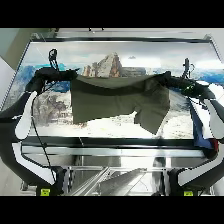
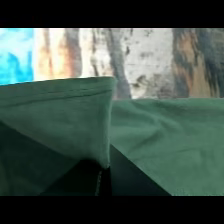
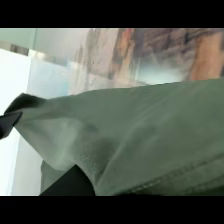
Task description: Fold the shirts.
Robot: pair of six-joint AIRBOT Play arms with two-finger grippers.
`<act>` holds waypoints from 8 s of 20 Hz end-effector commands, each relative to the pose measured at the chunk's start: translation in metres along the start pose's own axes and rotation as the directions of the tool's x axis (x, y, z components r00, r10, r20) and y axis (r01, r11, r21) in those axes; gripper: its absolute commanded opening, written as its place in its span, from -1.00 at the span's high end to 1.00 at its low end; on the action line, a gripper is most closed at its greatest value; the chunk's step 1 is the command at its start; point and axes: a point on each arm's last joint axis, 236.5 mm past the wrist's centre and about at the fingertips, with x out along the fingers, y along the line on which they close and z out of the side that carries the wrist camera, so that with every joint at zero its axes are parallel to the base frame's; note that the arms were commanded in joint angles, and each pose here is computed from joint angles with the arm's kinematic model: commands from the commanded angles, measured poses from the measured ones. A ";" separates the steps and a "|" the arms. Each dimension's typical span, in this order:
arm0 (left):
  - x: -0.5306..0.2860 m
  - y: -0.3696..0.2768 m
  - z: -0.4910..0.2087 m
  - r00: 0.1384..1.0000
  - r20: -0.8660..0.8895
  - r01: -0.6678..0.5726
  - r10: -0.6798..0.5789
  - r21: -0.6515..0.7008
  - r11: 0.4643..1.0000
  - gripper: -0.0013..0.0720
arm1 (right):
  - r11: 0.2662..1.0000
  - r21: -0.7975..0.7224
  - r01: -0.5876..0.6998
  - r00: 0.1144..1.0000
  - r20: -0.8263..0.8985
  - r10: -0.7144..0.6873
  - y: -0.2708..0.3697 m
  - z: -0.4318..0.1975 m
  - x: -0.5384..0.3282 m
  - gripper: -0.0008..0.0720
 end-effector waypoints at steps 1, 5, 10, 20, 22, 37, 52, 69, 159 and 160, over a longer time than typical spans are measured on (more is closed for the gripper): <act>0.007 -0.007 0.012 1.000 0.015 0.012 -0.012 0.027 1.000 0.93 | 1.000 0.014 0.003 1.000 0.031 -0.003 -0.016 0.007 -0.001 0.92; -0.013 -0.018 0.027 0.998 -0.014 0.068 -0.067 0.050 0.996 -0.48 | 0.998 -0.001 -0.066 0.998 0.016 0.066 -0.002 0.011 -0.024 0.24; -0.065 0.014 -0.004 0.964 -0.254 0.054 -0.082 -0.115 0.992 -0.92 | 0.998 -0.016 -0.060 0.992 -0.113 0.058 0.005 -0.001 -0.094 0.18; -0.089 0.012 -0.204 0.729 -0.667 -0.099 -0.153 -0.325 0.940 -0.92 | 0.920 -0.082 0.383 0.867 -0.312 -0.389 -0.070 -0.041 -0.180 -0.15; -0.087 0.005 -0.228 0.697 -0.698 -0.108 -0.164 -0.329 0.938 -0.92 | 0.919 -0.082 0.384 0.866 -0.312 -0.390 -0.071 -0.041 -0.180 -0.15; -0.123 0.010 -0.192 0.738 -0.673 -0.148 -0.050 -0.234 0.961 -0.44 | 0.924 -0.077 0.375 0.866 -0.326 -0.379 -0.071 -0.044 -0.177 -0.39; -0.098 -0.015 -0.269 0.786 -0.618 -0.177 -0.031 -0.272 0.946 -0.44 | 0.926 -0.072 0.371 0.865 -0.337 -0.373 -0.071 -0.047 -0.177 -0.39; -0.119 -0.001 -0.191 0.869 -0.479 -0.041 -0.127 -0.324 0.945 0.93 | 0.895 0.034 0.445 0.839 -0.366 -0.403 -0.138 -0.093 -0.143 -0.39; -0.134 0.045 -0.115 0.763 -0.645 -0.130 -0.028 -0.197 0.972 -0.63 | 0.855 -0.066 0.514 0.761 -0.424 -0.490 -0.055 -0.083 -0.202 -0.50; -0.139 0.041 -0.132 0.765 -0.644 -0.138 -0.028 -0.205 0.969 -0.63 | 0.848 -0.017 0.531 0.762 -0.428 -0.486 -0.058 -0.105 -0.211 -0.50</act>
